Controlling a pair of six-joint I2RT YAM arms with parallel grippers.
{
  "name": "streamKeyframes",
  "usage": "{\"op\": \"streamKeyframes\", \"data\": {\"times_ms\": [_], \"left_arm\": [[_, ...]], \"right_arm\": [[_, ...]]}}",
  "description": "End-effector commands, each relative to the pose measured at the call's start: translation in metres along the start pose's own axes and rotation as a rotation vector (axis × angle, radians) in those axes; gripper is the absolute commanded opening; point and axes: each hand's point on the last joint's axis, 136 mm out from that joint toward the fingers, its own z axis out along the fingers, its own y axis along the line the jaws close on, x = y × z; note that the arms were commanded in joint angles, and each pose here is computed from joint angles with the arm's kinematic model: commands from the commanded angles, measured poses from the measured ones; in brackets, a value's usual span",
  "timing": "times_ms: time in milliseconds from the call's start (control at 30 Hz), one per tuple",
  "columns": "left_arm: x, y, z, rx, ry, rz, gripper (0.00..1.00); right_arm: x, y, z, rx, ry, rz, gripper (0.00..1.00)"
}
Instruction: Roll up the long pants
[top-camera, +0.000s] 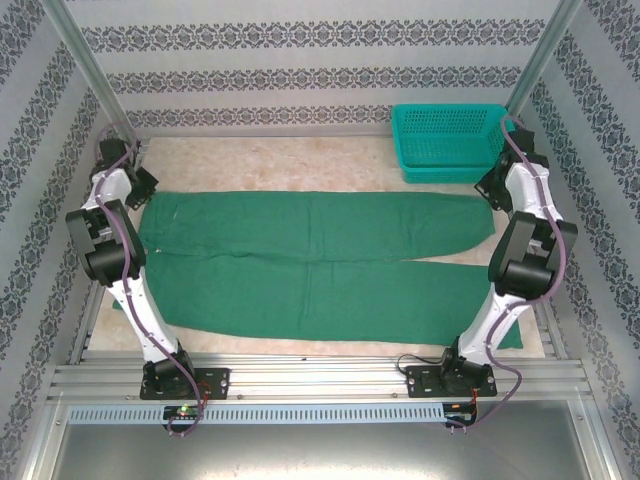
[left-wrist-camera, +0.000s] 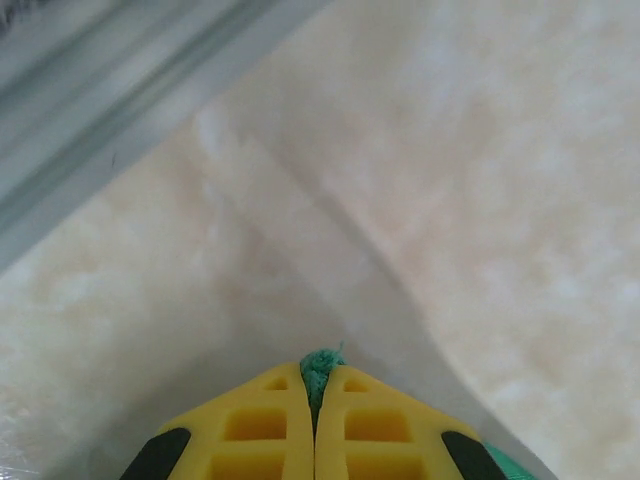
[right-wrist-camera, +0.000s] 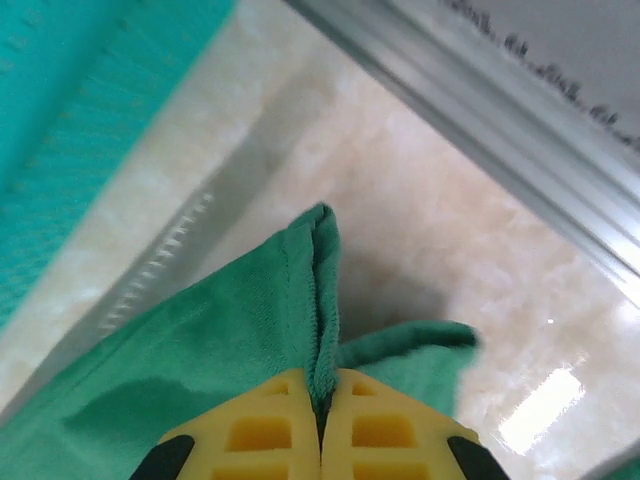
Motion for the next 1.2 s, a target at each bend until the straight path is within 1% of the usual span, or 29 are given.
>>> {"op": "streamKeyframes", "data": {"times_ms": [0, 67, 167, 233, 267, 333, 400, 467, 533, 600, 767, 867, 933, 1167], "left_arm": [[-0.04, -0.031, -0.07, 0.058, -0.139, -0.004, 0.0], [-0.049, -0.031, -0.085, 0.039, -0.17, 0.005, 0.0], [-0.067, -0.03, -0.092, 0.015, -0.207, 0.0, 0.0], [-0.079, -0.034, -0.087, 0.027, -0.205, -0.02, 0.0], [-0.087, -0.038, -0.084, 0.034, -0.206, -0.026, 0.0], [-0.097, -0.045, -0.073, 0.035, -0.191, -0.034, 0.0], [-0.108, -0.055, -0.072, 0.053, -0.2, -0.044, 0.0], [-0.115, -0.059, -0.071, 0.061, -0.208, -0.047, 0.0], [-0.116, -0.061, -0.07, 0.059, -0.204, -0.045, 0.0], [-0.112, -0.06, -0.069, 0.06, -0.195, -0.045, 0.0], [-0.099, -0.056, -0.061, 0.057, -0.19, -0.031, 0.0], [-0.096, -0.055, -0.056, 0.053, -0.181, -0.022, 0.0], [-0.099, -0.057, -0.057, 0.055, -0.188, -0.017, 0.0], [-0.127, -0.076, -0.064, 0.104, -0.233, -0.034, 0.0]], "right_arm": [[-0.015, -0.005, -0.019, 0.028, -0.106, 0.015, 0.0], [-0.025, -0.004, -0.031, 0.014, -0.149, 0.015, 0.0], [-0.044, 0.005, -0.038, 0.001, -0.18, 0.016, 0.0], [-0.059, 0.017, -0.041, -0.014, -0.195, 0.013, 0.0], [-0.068, 0.024, -0.042, -0.049, -0.231, 0.034, 0.0], [-0.076, 0.029, -0.04, -0.092, -0.254, 0.078, 0.0], [-0.076, 0.033, -0.038, -0.117, -0.246, 0.109, 0.0], [-0.074, 0.04, -0.033, -0.112, -0.223, 0.09, 0.0], [-0.067, 0.045, -0.035, -0.096, -0.197, 0.056, 0.0], [-0.054, 0.048, -0.038, -0.091, -0.211, 0.019, 0.0], [-0.024, 0.044, -0.072, -0.101, -0.326, -0.039, 0.0], [-0.027, 0.046, -0.102, -0.046, -0.411, -0.121, 0.0], [-0.037, 0.05, -0.12, -0.019, -0.461, -0.158, 0.0], [-0.097, 0.075, -0.175, 0.026, -0.58, -0.206, 0.0]]}}
